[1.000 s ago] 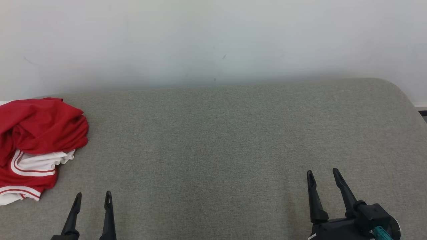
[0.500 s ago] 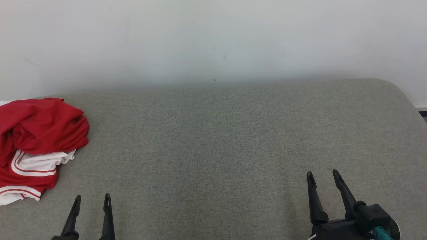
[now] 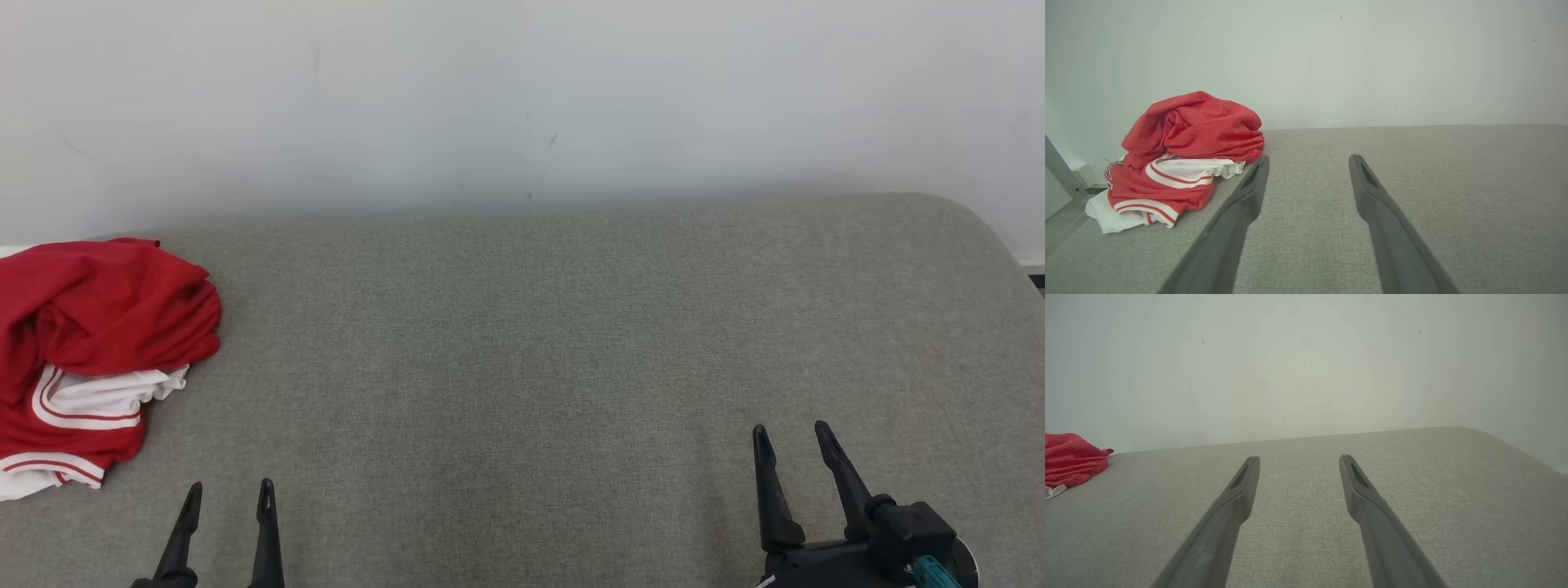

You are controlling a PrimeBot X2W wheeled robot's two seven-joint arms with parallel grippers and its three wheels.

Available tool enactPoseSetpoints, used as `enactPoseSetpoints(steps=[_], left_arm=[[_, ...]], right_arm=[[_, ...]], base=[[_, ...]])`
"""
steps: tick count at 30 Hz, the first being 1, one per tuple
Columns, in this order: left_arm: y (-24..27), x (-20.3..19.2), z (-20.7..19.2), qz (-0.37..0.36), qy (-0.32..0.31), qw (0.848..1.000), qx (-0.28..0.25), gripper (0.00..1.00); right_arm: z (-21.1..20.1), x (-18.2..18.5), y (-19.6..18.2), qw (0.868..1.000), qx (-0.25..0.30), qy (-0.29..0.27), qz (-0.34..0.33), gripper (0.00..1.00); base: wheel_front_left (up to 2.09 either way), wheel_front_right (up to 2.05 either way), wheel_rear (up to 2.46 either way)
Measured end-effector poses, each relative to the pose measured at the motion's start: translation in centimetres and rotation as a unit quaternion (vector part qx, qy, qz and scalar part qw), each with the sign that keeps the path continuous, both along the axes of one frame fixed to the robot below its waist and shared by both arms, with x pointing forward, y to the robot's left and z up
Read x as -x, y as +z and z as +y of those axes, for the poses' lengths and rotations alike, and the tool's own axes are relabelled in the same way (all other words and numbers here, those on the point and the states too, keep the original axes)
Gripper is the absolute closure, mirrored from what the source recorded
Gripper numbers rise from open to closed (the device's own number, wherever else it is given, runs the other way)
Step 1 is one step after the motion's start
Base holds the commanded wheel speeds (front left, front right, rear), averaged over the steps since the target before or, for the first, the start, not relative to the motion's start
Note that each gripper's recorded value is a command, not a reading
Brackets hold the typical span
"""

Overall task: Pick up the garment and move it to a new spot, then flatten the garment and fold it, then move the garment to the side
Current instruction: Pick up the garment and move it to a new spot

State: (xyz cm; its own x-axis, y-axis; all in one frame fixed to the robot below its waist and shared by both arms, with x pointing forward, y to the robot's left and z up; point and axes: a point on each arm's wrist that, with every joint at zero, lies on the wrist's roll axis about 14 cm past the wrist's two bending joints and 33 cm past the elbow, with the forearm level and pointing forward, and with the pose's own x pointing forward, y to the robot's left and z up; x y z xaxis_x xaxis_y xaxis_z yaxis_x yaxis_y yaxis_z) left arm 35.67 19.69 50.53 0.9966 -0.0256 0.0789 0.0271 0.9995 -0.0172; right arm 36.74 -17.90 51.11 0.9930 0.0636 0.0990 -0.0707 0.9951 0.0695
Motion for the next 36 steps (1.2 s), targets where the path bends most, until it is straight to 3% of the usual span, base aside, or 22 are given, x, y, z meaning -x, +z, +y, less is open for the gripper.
enactPoseSetpoints(steps=[14, 36], left_arm=[[-0.2, 1.3, 2.1, 0.003, 0.032, 0.999, -0.004, 0.00], [-0.4, 7.9, 9.3, 0.007, 0.163, 0.987, -0.005, 0.00]], right_arm=[[2.1, -0.9, -0.4, 0.999, -0.008, 0.030, 0.006, 0.00], [10.3, -3.3, -1.1, 0.989, -0.009, 0.146, 0.018, 0.00]], base=[[0.00, 0.00, 0.00], [0.00, 0.00, 0.00]])
